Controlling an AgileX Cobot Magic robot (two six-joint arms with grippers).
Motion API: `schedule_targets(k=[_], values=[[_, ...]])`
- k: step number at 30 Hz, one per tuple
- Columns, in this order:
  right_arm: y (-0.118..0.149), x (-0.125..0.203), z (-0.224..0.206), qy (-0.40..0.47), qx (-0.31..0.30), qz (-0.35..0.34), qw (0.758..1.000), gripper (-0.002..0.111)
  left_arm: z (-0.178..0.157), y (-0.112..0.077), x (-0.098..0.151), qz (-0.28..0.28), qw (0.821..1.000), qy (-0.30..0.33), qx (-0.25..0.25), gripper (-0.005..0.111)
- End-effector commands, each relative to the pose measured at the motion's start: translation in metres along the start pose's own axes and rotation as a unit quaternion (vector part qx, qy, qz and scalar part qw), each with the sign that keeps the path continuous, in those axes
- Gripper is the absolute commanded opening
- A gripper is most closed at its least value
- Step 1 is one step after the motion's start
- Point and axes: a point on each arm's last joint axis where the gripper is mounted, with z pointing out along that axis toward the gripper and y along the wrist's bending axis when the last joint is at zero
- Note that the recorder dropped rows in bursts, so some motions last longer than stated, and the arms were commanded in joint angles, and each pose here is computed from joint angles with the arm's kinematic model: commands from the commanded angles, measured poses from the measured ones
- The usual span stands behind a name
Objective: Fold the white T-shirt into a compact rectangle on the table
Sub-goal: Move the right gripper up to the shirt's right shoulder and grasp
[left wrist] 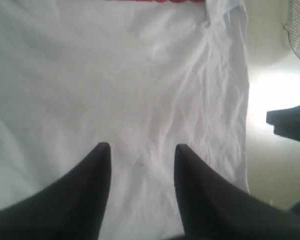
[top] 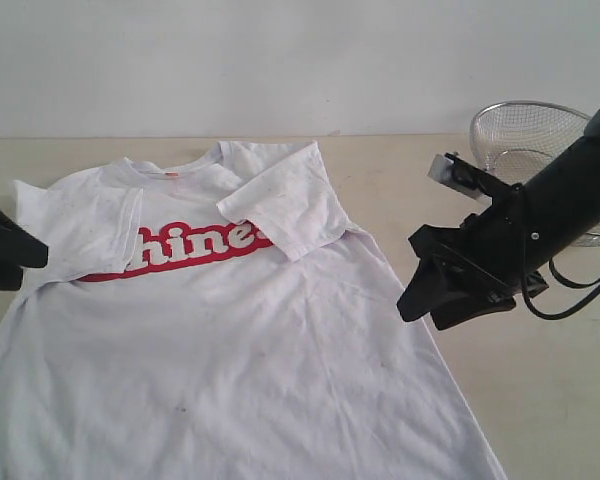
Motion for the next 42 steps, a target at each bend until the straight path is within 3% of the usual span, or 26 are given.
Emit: schedule_targets(k=[1,5,10,13,16,21,25,29,34,42], values=[[0.007,-0.003,-0.003,-0.018,-0.009,-0.014,1.000,0.045,-0.009,-0.003,0.026,-0.040,0.993,-0.115,-0.007,0.039],[0.024,-0.005,0.008,-0.024,-0.029,-0.055,0.998,0.039,-0.013,-0.014,0.030,-0.031,0.986,-0.157,0.042,0.039],[0.036,-0.027,0.012,-0.089,0.017,-0.080,0.993,0.000,-0.013,-0.018,0.031,-0.026,0.986,-0.151,0.067,0.036],[0.053,-0.061,-0.006,-0.125,0.000,-0.088,0.988,0.000,-0.013,-0.018,0.032,-0.019,0.987,-0.143,0.067,0.026],[0.071,-0.132,-0.026,-0.167,-0.023,-0.102,0.980,0.000,-0.012,-0.021,0.035,0.006,0.988,-0.129,0.079,0.004],[0.043,-0.211,0.009,-0.167,-0.010,-0.095,0.981,0.000,-0.012,-0.021,0.035,0.017,0.988,-0.131,0.080,0.005],[0.019,-0.227,0.043,-0.170,-0.012,-0.080,0.982,0.000,-0.013,-0.021,0.034,0.021,0.987,-0.137,0.079,0.005],[0.013,-0.230,0.060,-0.179,-0.006,-0.085,0.980,0.000,-0.013,-0.023,0.032,0.031,0.985,-0.148,0.084,0.005],[0.016,-0.233,0.087,-0.194,0.028,-0.111,0.974,0.000,-0.014,-0.022,0.030,0.028,0.983,-0.162,0.079,0.005],[-0.008,-0.234,0.108,-0.198,0.089,-0.104,0.971,0.000,-0.014,-0.021,0.029,0.034,0.983,-0.167,0.073,0.005]])
